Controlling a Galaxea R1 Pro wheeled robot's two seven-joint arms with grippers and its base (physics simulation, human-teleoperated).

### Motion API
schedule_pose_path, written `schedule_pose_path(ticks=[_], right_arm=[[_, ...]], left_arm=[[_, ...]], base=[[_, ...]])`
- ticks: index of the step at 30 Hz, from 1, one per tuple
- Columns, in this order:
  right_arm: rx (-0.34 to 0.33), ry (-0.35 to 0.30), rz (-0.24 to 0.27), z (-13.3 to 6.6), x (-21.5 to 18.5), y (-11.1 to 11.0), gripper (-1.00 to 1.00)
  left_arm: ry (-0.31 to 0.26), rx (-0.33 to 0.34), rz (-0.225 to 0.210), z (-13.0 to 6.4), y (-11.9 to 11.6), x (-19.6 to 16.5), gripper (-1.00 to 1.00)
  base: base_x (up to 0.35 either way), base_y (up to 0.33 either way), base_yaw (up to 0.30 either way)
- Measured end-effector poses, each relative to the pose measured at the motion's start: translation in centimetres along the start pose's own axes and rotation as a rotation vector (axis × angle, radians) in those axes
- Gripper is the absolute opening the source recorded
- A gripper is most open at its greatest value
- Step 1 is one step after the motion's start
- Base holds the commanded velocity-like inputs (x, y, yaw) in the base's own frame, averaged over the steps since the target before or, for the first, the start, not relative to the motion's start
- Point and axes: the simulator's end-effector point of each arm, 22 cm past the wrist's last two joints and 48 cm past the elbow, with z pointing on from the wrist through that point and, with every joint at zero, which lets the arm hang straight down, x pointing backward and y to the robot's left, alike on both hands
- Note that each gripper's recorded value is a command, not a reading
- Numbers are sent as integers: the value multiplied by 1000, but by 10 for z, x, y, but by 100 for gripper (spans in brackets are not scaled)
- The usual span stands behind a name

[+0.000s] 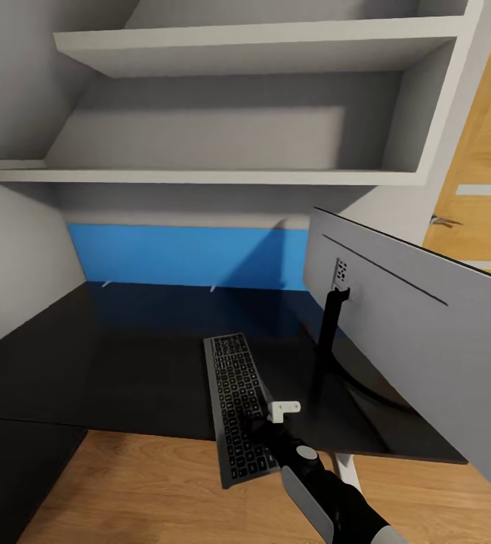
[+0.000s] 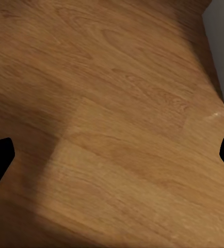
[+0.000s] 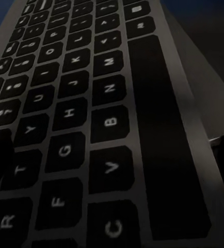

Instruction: In the bedroom, organize the workspace by keeping the computer under the desk, ensuring the monitor is on the desk, placing the keyboard on the desk next to the monitor, placing the mouse on the desk next to the keyboard, moving the folder from the swivel chair onto the desk next to the mouse, stacking the notebook on top of the folder with the pen on top of the notebook, and positioning the swivel chair next to the desk.

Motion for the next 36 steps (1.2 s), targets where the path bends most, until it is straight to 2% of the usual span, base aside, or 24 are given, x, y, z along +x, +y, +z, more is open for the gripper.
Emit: schedule_pose_path(ticks=[10, 20, 36], right_arm=[[-8, -1, 4, 1, 1, 5, 100], [-10, -9, 8, 1, 1, 7, 100], [-10, -10, 6, 1, 1, 7, 100]], left_arm=[[0, 0, 0, 0, 0, 0, 100], [0, 0, 1, 0, 0, 0, 100], [-1, 1, 2, 0, 0, 0, 100]], base=[[-19, 1, 0], [-128, 0, 0], [-9, 0, 0]])
